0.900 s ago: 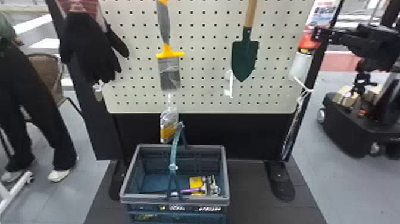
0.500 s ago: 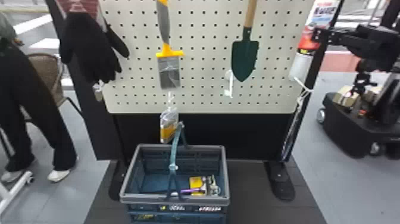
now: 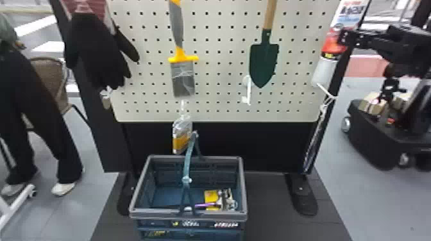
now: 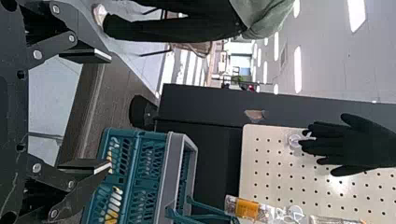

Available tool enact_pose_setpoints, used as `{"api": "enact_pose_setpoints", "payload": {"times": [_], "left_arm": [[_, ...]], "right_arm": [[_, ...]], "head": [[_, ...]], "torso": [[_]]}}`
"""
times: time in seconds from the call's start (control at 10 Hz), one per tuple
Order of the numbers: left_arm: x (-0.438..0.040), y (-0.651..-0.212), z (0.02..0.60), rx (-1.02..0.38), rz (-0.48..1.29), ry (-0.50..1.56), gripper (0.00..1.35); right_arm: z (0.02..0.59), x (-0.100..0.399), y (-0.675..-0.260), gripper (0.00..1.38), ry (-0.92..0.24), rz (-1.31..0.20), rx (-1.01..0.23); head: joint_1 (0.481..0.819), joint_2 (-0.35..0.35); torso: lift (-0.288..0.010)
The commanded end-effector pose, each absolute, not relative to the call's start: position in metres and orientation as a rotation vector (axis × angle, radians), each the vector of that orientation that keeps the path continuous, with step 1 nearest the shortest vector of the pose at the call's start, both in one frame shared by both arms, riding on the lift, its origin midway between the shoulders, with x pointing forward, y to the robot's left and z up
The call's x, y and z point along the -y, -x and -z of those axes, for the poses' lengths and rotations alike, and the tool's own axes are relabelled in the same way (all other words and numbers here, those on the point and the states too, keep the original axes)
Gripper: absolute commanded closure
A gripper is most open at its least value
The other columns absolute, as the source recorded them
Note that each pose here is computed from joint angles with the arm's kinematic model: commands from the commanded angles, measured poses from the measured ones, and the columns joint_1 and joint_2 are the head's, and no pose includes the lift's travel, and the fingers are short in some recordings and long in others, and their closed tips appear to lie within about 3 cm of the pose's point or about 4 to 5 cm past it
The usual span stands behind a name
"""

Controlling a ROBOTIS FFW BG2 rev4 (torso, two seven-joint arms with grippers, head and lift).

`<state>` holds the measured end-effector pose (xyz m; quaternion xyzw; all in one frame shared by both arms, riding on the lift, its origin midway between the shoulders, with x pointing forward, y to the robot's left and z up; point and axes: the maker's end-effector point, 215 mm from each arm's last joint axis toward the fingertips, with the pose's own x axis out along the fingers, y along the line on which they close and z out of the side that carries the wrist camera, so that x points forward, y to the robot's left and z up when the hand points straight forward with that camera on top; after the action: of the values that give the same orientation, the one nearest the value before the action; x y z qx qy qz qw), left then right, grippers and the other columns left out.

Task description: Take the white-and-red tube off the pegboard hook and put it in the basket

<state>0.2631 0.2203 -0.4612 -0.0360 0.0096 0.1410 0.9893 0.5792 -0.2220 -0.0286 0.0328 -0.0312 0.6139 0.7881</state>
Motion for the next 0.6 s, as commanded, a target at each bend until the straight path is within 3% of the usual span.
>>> {"api": "enact_pose_setpoints", "payload": {"times": [0.0, 0.5], "left_arm": [[-0.22, -0.262, 0.463, -0.025, -0.285, 0.074, 0.47], [-0.221, -0.262, 0.465, -0.032, -0.285, 0.08, 0.47]], "right_arm": [[0.026, 0.221, -0.565, 1.0, -0.044, -1.322, 0.087], [0.006, 0.231, -0.56, 1.0, 0.002, -1.285, 0.136]], "head": [[0.549, 0.0], [0.549, 0.0]], "torso": [[-0.1], [-0.1]]}}
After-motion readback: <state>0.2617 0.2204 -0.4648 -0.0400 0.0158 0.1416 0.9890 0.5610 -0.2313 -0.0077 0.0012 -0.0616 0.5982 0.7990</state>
